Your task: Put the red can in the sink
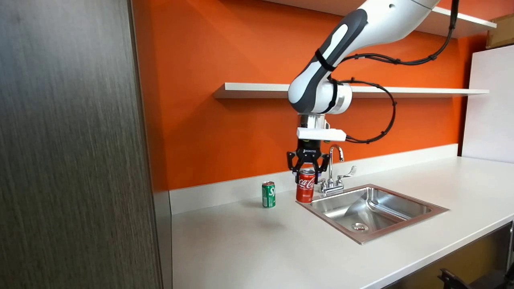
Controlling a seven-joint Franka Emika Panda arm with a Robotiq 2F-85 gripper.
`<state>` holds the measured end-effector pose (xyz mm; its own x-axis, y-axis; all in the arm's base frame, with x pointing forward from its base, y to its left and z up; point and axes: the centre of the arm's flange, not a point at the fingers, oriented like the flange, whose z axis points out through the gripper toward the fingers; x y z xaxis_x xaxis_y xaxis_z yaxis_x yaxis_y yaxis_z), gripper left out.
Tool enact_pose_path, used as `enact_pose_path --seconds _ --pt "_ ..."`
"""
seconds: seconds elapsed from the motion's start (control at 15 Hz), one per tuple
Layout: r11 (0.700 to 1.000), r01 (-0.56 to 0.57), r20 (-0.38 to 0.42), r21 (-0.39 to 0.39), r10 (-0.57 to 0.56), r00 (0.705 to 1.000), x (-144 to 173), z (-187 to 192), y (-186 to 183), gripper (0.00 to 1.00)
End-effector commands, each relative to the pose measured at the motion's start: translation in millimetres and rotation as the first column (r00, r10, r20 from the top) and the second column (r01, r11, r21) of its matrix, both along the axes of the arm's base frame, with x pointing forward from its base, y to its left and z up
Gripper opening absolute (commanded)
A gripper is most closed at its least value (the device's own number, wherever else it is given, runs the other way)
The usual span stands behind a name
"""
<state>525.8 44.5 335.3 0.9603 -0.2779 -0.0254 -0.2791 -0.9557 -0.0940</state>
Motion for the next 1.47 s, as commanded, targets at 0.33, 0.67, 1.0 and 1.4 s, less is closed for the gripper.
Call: enact_pose_path --seconds 0.33,0.67,1.0,1.4 --pt "0.963 0.256 -0.029 0.081 -0.255 0.967 1 -21 -162 0.38" --pt "0.93 0.349 -0.086 0.113 -0.34 0.936 -2 -65 -213 0.38" --pt "0.916 0.388 -0.14 0.097 -0.374 0.917 3 -112 -227 0.38" --pt "0.914 0.4 -0.173 0.067 -0.384 0.907 12 -155 -236 0.38"
